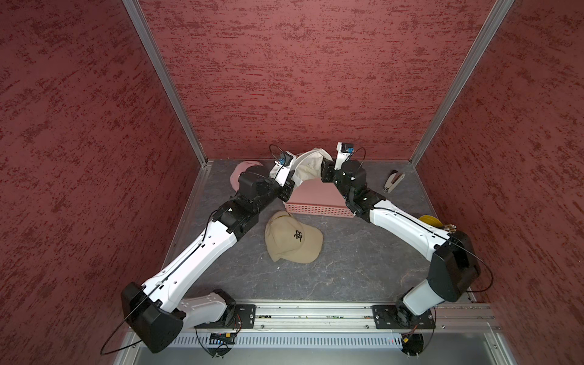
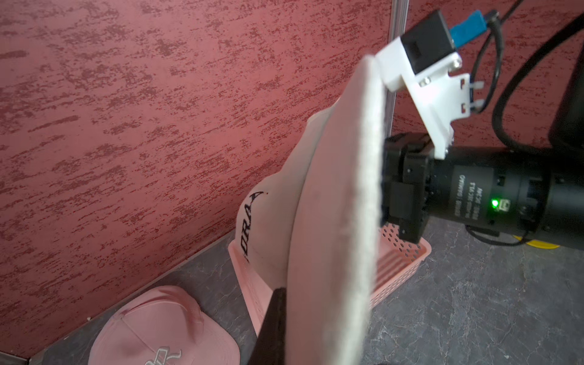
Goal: Turn the baseball cap inside out
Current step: Turn over the baseball cap.
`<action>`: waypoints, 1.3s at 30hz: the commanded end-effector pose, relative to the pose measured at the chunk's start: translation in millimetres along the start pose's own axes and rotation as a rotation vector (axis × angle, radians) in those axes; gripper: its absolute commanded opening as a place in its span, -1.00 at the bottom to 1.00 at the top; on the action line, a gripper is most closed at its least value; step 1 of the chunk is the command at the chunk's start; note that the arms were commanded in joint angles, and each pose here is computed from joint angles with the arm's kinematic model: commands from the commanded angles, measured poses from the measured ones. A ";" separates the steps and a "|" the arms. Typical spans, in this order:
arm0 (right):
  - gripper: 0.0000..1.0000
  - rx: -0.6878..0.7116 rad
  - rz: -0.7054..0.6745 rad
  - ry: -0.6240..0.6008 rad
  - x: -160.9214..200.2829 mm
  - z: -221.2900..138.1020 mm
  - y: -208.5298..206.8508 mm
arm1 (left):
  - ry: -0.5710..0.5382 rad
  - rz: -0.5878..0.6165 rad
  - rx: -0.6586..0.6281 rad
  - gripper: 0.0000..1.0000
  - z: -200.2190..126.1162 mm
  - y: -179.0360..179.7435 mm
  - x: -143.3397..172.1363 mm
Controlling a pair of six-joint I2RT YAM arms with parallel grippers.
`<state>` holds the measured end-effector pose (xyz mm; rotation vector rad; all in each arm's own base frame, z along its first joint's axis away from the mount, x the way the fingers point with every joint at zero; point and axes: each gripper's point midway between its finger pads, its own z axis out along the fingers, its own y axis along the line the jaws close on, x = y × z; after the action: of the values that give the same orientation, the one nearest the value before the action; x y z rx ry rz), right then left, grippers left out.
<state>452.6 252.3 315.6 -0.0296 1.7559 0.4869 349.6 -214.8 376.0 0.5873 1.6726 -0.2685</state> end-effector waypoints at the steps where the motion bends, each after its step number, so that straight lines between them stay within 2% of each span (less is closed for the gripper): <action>1: 0.06 -0.101 -0.132 0.061 -4.7 -11.3 16.9 | -0.113 -0.073 -0.006 -1.00 -20.9 14.0 -41.4; 4: 0.26 -0.205 -0.215 0.056 -15.2 -26.9 19.0 | -0.104 -0.094 0.066 -1.00 -26.5 7.8 -38.9; 8: 0.26 -0.290 -0.284 0.008 -32.3 -47.6 8.8 | -0.075 -0.049 0.148 -1.00 -34.4 -3.3 -32.2; 10: 0.28 -0.357 -0.327 0.021 -31.9 -55.5 2.6 | -0.054 -0.007 0.201 -1.00 -40.9 -7.5 -27.9; 14: 0.29 -0.538 -0.558 0.047 -1.8 -74.7 -6.9 | -0.012 0.183 0.411 -1.00 -62.5 -18.8 -11.3; 17: 0.29 -0.686 -0.690 0.118 31.6 -90.2 -12.3 | -0.024 0.348 0.510 -1.00 -76.6 -6.7 4.2; 22: 0.26 -0.818 -0.761 0.211 56.8 -103.1 -10.3 | -0.107 0.341 0.743 -1.00 -110.9 -4.5 -14.1; 27: 0.28 -0.884 -0.759 0.104 48.3 -111.7 2.8 | -0.133 0.379 0.800 -1.00 -117.1 -16.7 -20.9; 31: 0.28 -0.923 -0.815 0.037 38.6 -127.8 11.5 | -0.136 0.397 0.887 -1.00 -133.8 -36.7 -20.7; 34: 0.26 -0.997 -0.867 0.030 36.1 -151.3 19.8 | -0.105 0.430 0.904 -1.00 -139.2 -44.8 -16.2; 39: 0.24 -1.123 -0.921 0.009 34.5 -193.8 32.8 | -0.142 0.442 0.918 -1.00 -144.7 -48.7 -23.4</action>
<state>287.1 225.9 307.9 -1.4551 1.2072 0.6417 217.2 -188.1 407.8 1.5401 1.2401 -0.7139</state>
